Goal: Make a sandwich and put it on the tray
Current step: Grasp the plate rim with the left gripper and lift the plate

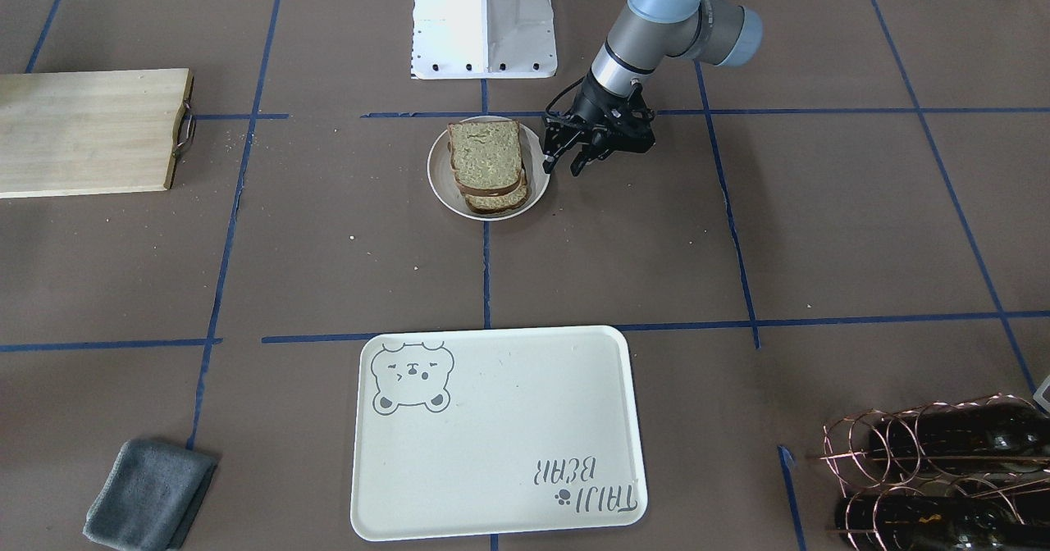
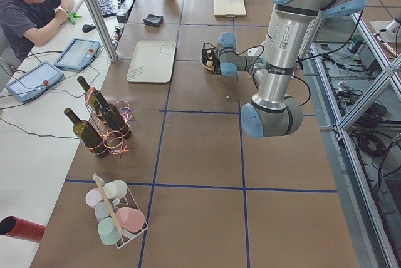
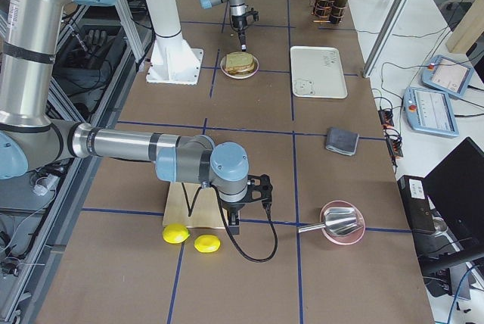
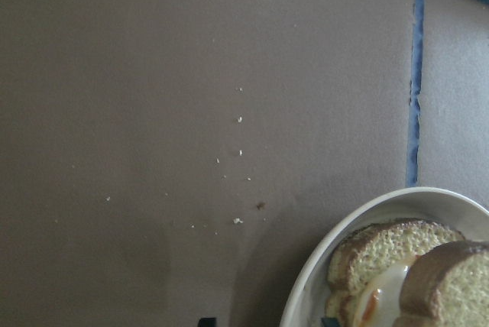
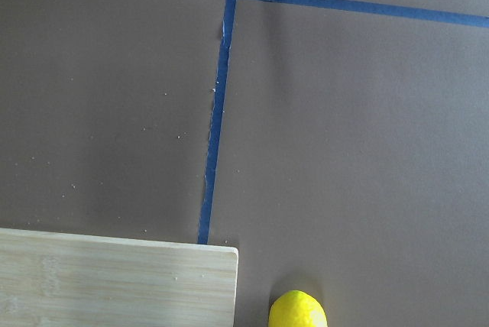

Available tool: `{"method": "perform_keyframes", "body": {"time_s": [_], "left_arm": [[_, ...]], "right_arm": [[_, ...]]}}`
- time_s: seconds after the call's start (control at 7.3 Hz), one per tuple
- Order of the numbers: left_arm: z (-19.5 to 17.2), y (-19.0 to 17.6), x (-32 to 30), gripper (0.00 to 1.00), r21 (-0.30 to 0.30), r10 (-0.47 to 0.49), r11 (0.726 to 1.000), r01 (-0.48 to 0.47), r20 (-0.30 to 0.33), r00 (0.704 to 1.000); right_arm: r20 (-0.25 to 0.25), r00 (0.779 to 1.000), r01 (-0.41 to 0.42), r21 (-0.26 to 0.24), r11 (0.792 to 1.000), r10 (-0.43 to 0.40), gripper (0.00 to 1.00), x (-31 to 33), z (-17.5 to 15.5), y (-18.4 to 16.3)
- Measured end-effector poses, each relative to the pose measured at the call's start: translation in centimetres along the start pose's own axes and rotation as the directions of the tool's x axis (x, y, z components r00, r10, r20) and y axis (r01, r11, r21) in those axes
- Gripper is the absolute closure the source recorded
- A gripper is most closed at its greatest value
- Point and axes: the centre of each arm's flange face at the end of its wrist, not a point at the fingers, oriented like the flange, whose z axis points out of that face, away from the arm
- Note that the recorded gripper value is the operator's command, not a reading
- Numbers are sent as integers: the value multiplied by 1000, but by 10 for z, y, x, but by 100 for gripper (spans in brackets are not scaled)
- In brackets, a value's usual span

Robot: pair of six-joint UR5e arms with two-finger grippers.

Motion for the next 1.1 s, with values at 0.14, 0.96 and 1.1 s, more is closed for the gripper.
{"method": "perform_keyframes", "body": {"time_s": [0.14, 0.96, 1.1], "left_arm": [[4, 5, 3, 60, -8, 3, 1000, -3, 0, 1000], [17, 16, 13, 100, -25, 13, 1000, -14, -14, 1000], [15, 15, 14, 100, -18, 12, 1000, -13, -28, 1000]], "right_arm": [[0, 1000, 0, -1, 1000, 0, 0, 0, 1, 0], [0, 1000, -9, -10, 1000, 9, 0, 5, 5, 2], [-1, 1000, -9, -10, 1000, 9, 0, 5, 5, 1]]}}
